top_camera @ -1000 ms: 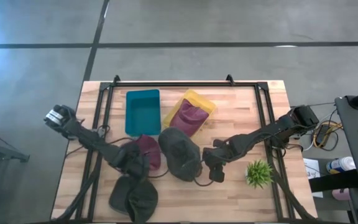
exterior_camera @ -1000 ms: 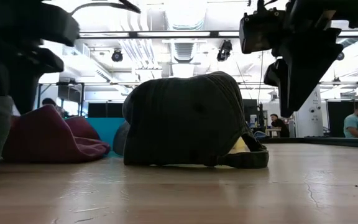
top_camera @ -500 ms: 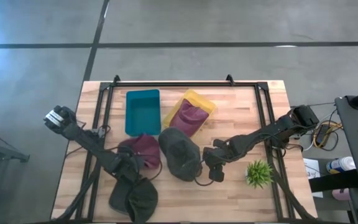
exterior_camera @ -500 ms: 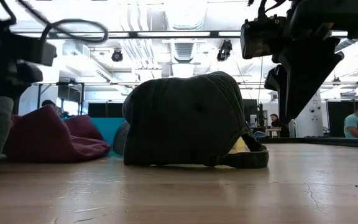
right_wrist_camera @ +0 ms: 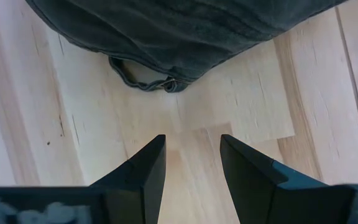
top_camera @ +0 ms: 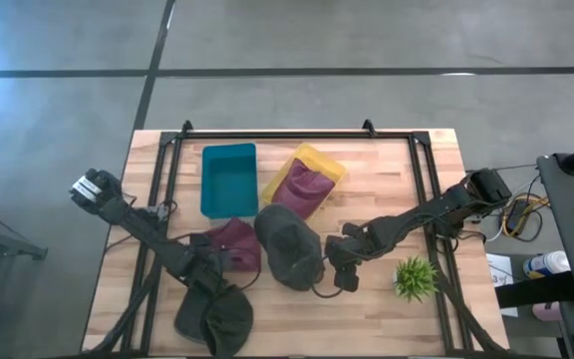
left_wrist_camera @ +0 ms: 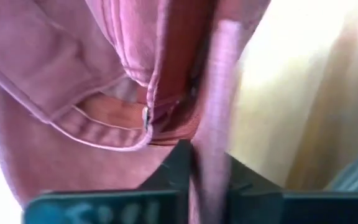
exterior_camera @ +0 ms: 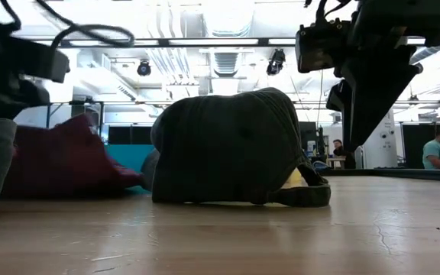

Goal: Pick & Place hat
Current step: Put the dark red cap into the yellow bin

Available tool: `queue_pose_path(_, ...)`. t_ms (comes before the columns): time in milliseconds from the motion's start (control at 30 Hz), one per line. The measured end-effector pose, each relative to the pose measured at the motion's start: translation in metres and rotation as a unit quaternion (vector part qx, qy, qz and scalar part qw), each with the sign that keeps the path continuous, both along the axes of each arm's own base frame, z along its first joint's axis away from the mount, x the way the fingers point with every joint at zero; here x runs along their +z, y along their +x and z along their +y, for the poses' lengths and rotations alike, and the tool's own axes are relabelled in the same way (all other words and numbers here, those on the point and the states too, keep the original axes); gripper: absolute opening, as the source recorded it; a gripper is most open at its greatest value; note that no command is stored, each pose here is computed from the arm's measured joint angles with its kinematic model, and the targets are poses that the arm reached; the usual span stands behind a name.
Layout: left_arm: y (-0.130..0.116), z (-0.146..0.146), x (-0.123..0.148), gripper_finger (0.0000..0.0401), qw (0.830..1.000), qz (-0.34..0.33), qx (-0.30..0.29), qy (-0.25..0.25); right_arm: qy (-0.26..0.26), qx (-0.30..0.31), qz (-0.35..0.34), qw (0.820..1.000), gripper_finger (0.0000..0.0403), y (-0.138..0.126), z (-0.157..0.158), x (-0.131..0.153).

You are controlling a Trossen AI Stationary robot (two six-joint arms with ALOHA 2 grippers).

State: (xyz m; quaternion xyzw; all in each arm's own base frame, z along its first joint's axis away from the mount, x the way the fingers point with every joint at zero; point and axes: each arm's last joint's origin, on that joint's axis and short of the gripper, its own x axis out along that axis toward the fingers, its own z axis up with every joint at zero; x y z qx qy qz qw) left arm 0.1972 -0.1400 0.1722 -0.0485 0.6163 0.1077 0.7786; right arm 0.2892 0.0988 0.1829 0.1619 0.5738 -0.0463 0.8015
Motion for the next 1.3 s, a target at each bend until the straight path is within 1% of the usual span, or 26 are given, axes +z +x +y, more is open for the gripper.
queue_pose_path(100, 0.006, -0.004, 0.011, 0.0011, 0.999, -0.021, 0.017, -0.020, 0.001, 0.000, -0.004, 1.000, 0.0148, 0.001, 0.000, 0.002)
queue_pose_path(200, 0.011, -0.008, 0.034, 0.0007, 0.995, -0.061, 0.052, -0.065, -0.003, -0.003, -0.017, 1.000, 0.0148, 0.001, 0.000, 0.006)
queue_pose_path(267, 0.012, -0.009, 0.055, 0.0005, 0.987, -0.099, 0.083, -0.093, -0.003, -0.005, -0.037, 0.999, 0.0148, 0.000, -0.001, 0.014)
queue_pose_path(333, 0.007, -0.008, 0.078, 0.0005, 0.975, -0.151, 0.119, -0.115, -0.008, -0.012, -0.063, 0.998, 0.0148, -0.001, -0.002, 0.024)
queue_pose_path(400, -0.001, -0.006, 0.101, 0.0005, 0.956, -0.220, 0.148, -0.126, -0.020, -0.021, -0.091, 0.995, 0.0148, -0.004, -0.005, 0.035)
queue_pose_path(433, -0.005, -0.005, 0.113, 0.0005, 0.944, -0.261, 0.157, -0.130, -0.025, -0.027, -0.113, 0.993, 0.0148, -0.005, -0.006, 0.043)
queue_pose_path(533, -0.015, -0.001, 0.144, 0.0005, 0.895, -0.381, 0.176, -0.151, -0.043, -0.040, -0.191, 0.980, 0.0148, -0.012, -0.011, 0.070)
queue_pose_path(600, -0.020, 0.003, 0.160, 0.0005, 0.863, -0.442, 0.180, -0.163, -0.050, -0.046, -0.252, 0.965, 0.0148, -0.017, -0.014, 0.091)
queue_pose_path(633, -0.020, 0.005, 0.166, 0.0005, 0.852, -0.465, 0.176, -0.165, -0.050, -0.049, -0.281, 0.957, 0.0148, -0.021, -0.016, 0.102)
queue_pose_path(700, -0.020, 0.005, 0.178, 0.0005, 0.834, -0.500, 0.155, -0.172, -0.043, -0.051, -0.344, 0.936, 0.0148, -0.029, -0.021, 0.125)
queue_pose_path(767, -0.018, 0.002, 0.187, 0.0005, 0.821, -0.525, 0.122, -0.185, -0.035, -0.058, -0.406, 0.911, 0.0148, -0.037, -0.028, 0.147)
queue_pose_path(867, -0.015, -0.003, 0.195, 0.0005, 0.809, -0.548, 0.081, -0.198, -0.029, -0.069, -0.486, 0.871, 0.0148, -0.049, -0.039, 0.175)
queue_pose_path(900, -0.013, -0.004, 0.195, 0.0005, 0.808, -0.552, 0.075, -0.193, -0.027, -0.070, -0.505, 0.860, 0.0148, -0.052, -0.043, 0.182)
queue_pose_path(933, -0.012, -0.005, 0.195, 0.0005, 0.808, -0.555, 0.068, -0.185, -0.023, -0.066, -0.518, 0.853, 0.0148, -0.056, -0.046, 0.189)
queue_pose_path(1000, -0.008, -0.005, 0.195, 0.0005, 0.807, -0.563, 0.057, -0.169, -0.014, -0.059, -0.526, 0.848, 0.0148, -0.060, -0.051, 0.198)
queue_pose_path(1067, -0.004, -0.003, 0.196, 0.0005, 0.807, -0.568, 0.046, -0.156, -0.001, -0.044, -0.525, 0.850, 0.0148, -0.059, -0.053, 0.204)
queue_pose_path(1167, 0.000, 0.000, 0.201, 0.0005, 0.800, -0.578, 0.035, -0.156, 0.014, -0.019, -0.525, 0.851, 0.0148, -0.053, -0.052, 0.212)
queue_pose_path(1233, 0.003, 0.000, 0.202, 0.0005, 0.794, -0.584, 0.023, -0.166, 0.006, -0.009, -0.519, 0.855, 0.0148, -0.048, -0.051, 0.218)
queue_pose_path(1300, 0.005, -0.001, 0.202, 0.0005, 0.793, -0.583, 0.009, -0.177, -0.013, 0.010, -0.504, 0.864, 0.0148, -0.040, -0.049, 0.222)
